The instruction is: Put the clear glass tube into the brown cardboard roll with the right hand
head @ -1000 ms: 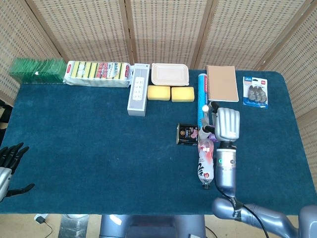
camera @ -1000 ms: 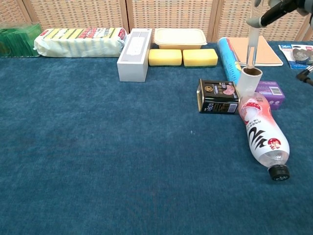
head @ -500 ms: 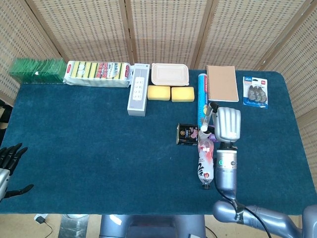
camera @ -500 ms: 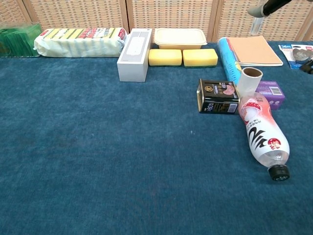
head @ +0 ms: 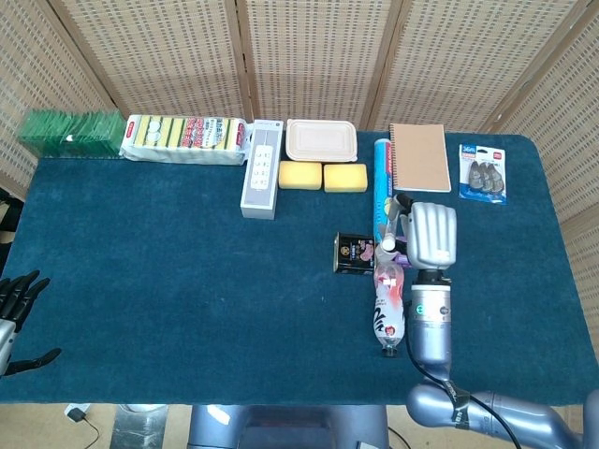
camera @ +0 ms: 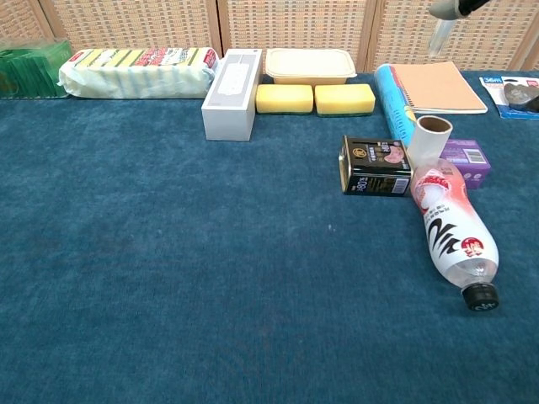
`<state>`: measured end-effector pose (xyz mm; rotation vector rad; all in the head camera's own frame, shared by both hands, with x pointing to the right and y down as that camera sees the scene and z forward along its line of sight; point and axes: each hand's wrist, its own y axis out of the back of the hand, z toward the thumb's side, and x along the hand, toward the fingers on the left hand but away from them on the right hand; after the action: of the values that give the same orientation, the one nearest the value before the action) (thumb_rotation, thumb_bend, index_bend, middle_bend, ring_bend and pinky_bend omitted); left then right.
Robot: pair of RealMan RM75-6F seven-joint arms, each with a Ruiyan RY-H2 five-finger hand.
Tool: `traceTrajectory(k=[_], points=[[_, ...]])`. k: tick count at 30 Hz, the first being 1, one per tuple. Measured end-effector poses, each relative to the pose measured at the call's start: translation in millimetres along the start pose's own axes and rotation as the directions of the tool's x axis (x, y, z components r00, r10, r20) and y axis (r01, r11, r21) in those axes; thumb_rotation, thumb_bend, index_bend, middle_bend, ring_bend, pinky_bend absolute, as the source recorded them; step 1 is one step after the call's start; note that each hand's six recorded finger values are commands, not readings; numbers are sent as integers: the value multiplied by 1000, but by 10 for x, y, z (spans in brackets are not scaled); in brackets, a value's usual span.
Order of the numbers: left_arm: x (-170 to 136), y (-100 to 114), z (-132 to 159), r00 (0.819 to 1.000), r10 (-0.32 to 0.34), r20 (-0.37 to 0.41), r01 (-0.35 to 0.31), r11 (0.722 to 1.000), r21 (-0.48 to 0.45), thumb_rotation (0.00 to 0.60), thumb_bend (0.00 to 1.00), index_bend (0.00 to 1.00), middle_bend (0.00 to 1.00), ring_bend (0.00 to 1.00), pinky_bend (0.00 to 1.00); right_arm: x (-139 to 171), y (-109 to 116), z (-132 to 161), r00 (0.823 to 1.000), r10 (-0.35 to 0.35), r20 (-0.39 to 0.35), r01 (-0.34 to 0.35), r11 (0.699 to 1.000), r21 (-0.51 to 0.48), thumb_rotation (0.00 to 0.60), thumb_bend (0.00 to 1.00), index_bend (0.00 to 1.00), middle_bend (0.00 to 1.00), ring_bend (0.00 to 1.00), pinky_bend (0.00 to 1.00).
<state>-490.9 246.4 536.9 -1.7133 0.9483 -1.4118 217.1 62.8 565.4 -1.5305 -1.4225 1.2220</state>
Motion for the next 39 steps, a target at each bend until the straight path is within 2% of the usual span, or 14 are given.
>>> traceTrajectory(k=[9, 18, 23, 28, 29, 31, 33, 34, 37, 39], points=[[-21, 13, 0, 1000, 5, 6, -5, 1000, -3, 541, 82, 22, 0, 0, 0, -3, 132, -102, 993, 109, 34, -109, 994, 10, 600, 438, 826, 950, 1000, 934], [-41, 6, 22, 1000, 4, 16, -4, 1000, 0, 539, 82, 22, 0, 0, 0, 21, 477, -274, 972, 226, 67, -229, 972, 46, 600, 483, 845, 972, 1000, 943], [-52, -2, 37, 1000, 4, 20, -4, 1000, 4, 537, 82, 22, 0, 0, 0, 133, 588, -339, 944, 321, 72, -325, 944, 58, 600, 491, 848, 977, 1000, 944], [-70, -5, 60, 1000, 4, 28, -5, 1000, 8, 544, 83, 22, 0, 0, 0, 386, 612, -251, 893, 449, 19, -449, 893, 19, 600, 500, 848, 976, 1000, 937], [-73, -6, 67, 999, 4, 32, -5, 1000, 8, 543, 83, 22, 0, 0, 0, 404, 622, -247, 889, 457, 12, -457, 889, 10, 600, 500, 848, 976, 1000, 935], [-79, -14, 82, 999, 2, 39, -2, 1000, 10, 542, 82, 22, 0, 0, 0, 387, 665, -253, 895, 446, 2, -446, 895, -15, 600, 501, 848, 976, 1000, 935], [-80, -25, 84, 999, -4, 40, 4, 1000, 14, 541, 82, 22, 0, 0, 0, 306, 715, -295, 913, 409, 12, -408, 912, -32, 600, 504, 848, 977, 1000, 933], [-83, -29, 84, 999, -6, 40, 6, 1000, 16, 538, 82, 22, 0, 0, 0, 236, 746, -350, 926, 375, 31, -374, 927, -40, 600, 506, 847, 977, 1000, 931], [-95, -19, 82, 999, -5, 43, 5, 1000, 9, 541, 82, 21, 0, 0, 0, 130, 772, -488, 952, 297, 82, -294, 955, -41, 600, 506, 847, 976, 1000, 927], [-97, -8, 67, 999, -1, 40, 1, 1000, 3, 538, 82, 22, 0, 0, 0, 154, 760, -508, 957, 278, 84, -276, 961, -30, 600, 504, 847, 976, 1000, 927]])
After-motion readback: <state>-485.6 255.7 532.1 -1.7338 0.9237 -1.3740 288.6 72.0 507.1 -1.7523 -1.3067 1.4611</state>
